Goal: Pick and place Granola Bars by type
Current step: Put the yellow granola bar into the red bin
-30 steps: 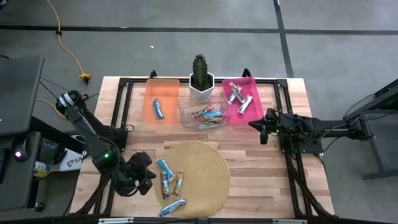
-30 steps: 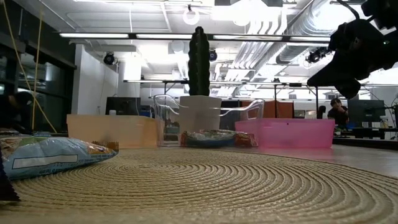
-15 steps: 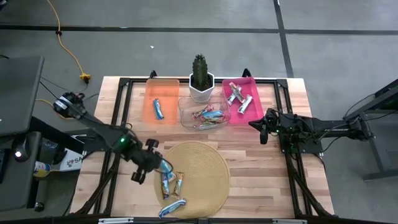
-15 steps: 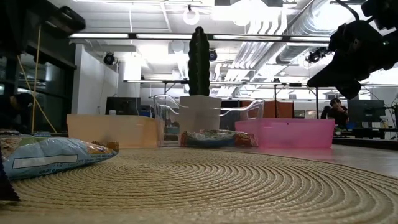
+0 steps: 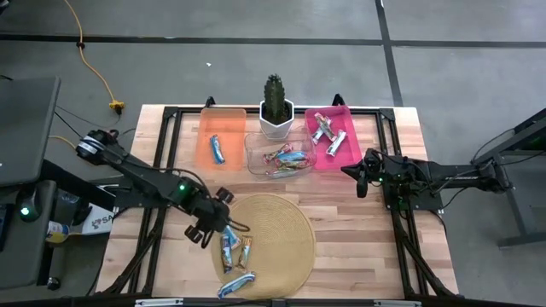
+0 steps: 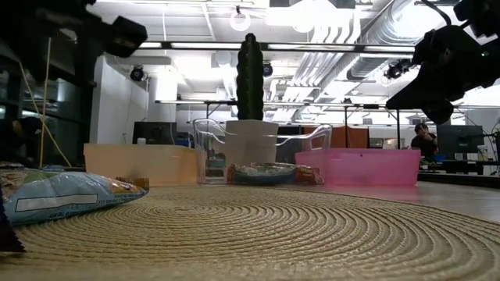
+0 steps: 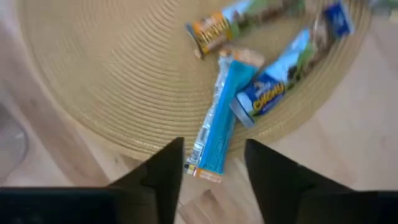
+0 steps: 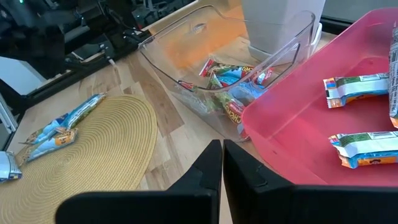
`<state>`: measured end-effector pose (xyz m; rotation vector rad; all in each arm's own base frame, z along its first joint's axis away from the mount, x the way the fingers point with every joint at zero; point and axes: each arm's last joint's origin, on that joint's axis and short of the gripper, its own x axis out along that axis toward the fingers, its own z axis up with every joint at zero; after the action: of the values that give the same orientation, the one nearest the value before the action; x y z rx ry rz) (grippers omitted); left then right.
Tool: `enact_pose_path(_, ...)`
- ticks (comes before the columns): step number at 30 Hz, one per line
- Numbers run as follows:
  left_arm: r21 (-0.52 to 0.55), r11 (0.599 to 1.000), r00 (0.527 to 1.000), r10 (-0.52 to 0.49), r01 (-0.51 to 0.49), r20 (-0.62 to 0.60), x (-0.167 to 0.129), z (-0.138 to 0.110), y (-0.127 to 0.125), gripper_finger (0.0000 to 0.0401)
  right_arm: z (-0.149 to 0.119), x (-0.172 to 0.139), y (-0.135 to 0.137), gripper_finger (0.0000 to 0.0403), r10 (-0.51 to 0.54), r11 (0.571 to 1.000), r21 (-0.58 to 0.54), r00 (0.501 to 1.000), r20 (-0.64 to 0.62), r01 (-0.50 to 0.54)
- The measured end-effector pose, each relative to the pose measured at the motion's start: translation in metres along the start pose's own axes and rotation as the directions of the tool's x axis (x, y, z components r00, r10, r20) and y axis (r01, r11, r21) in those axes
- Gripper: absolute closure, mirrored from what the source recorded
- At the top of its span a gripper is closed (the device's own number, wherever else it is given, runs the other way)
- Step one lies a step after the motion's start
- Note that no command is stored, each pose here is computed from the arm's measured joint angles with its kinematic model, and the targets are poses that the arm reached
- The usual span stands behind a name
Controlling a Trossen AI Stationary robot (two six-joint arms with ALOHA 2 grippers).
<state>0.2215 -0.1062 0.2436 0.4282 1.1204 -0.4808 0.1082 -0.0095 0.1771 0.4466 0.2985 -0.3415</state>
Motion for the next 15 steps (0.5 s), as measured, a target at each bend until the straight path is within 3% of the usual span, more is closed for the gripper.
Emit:
enact_pose_path(6,0.168,0.985,0.994,-0.028,0.046,-0.108,0.030,0.004,-0.001,0.0185,0.000,0.000,0.000,0.0403,0.000,1.000,0.002,1.000,-0.004,0.000)
enact_pose_path(15,0.232,0.968,0.977,-0.048,0.096,-0.206,0.062,0.005,-0.001,0.0199,-0.005,-0.001,-0.001,0.0403,0.030,0.999,0.041,0.997,-0.064,-0.028)
